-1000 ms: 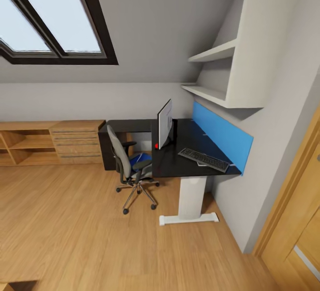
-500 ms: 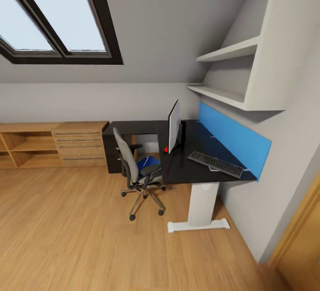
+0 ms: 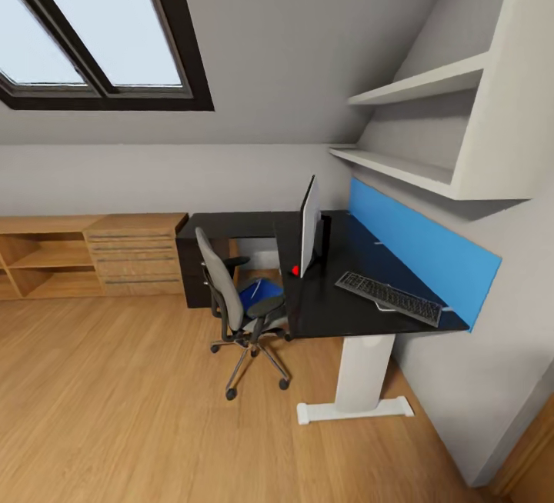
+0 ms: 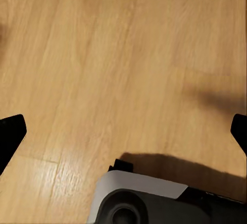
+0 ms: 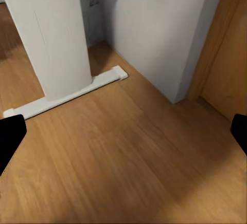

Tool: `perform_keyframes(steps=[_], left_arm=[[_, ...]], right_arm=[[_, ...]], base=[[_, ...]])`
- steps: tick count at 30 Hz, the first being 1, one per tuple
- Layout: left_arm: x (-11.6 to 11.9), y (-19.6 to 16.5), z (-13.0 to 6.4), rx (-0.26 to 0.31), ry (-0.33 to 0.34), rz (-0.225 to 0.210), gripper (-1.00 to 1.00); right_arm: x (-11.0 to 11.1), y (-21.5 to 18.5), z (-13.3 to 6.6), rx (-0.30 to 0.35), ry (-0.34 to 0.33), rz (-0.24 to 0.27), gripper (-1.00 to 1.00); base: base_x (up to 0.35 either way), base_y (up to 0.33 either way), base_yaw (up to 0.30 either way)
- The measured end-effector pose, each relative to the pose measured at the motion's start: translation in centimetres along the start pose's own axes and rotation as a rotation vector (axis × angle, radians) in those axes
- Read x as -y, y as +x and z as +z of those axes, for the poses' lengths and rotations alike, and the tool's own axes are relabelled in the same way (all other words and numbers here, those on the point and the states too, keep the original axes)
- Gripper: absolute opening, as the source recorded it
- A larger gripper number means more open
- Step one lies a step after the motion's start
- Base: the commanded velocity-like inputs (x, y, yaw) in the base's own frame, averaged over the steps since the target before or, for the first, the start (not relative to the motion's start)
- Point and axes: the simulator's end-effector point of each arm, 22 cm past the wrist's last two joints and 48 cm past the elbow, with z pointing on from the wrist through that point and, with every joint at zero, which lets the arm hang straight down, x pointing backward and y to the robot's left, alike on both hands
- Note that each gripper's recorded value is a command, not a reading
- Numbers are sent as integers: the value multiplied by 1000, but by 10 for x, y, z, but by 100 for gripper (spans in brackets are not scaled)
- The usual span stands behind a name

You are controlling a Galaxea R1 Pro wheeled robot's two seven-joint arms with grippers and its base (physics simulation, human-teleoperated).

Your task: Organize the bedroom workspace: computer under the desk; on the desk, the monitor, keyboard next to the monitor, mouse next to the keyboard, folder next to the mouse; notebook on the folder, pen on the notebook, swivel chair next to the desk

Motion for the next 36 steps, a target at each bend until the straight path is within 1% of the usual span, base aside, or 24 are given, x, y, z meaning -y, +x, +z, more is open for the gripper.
perform_keyframes(steps=[1,3,9,16,17,19,21,23,28,36], left_arm=[[0,-4,0,17,-1,-1,100],[-1,-5,0,23,-2,-1,100],[-1,-6,0,25,-2,0,100],[0,-4,0,20,-1,-1,100],[0,-2,0,15,-1,-1,100],[-2,6,-2,-4,-4,3,100],[-3,9,-3,-11,-3,4,100],[-3,10,-3,-13,-3,4,100],[-3,10,-3,-15,-3,4,100],[-3,10,-3,-14,-2,4,100]], right_arm=[[-2,1,-1,-3,0,0,100],[-4,3,-3,-6,-1,2,100],[-9,6,-6,-15,-7,6,100],[-9,8,-7,-22,-6,5,100],[-10,11,-7,-36,-8,4,100],[-11,23,-8,-89,-11,-4,100],[-11,31,-8,-125,-13,-9,100],[-12,35,-9,-145,-14,-12,100],[-12,37,-9,-157,-15,-14,100],[-13,38,-9,-161,-16,-13,100]], base=[[330,72,0],[330,70,0],[331,26,0],[331,1,0],[330,30,0],[313,117,0],[264,206,0],[204,260,0],[114,302,0],[12,320,0]])
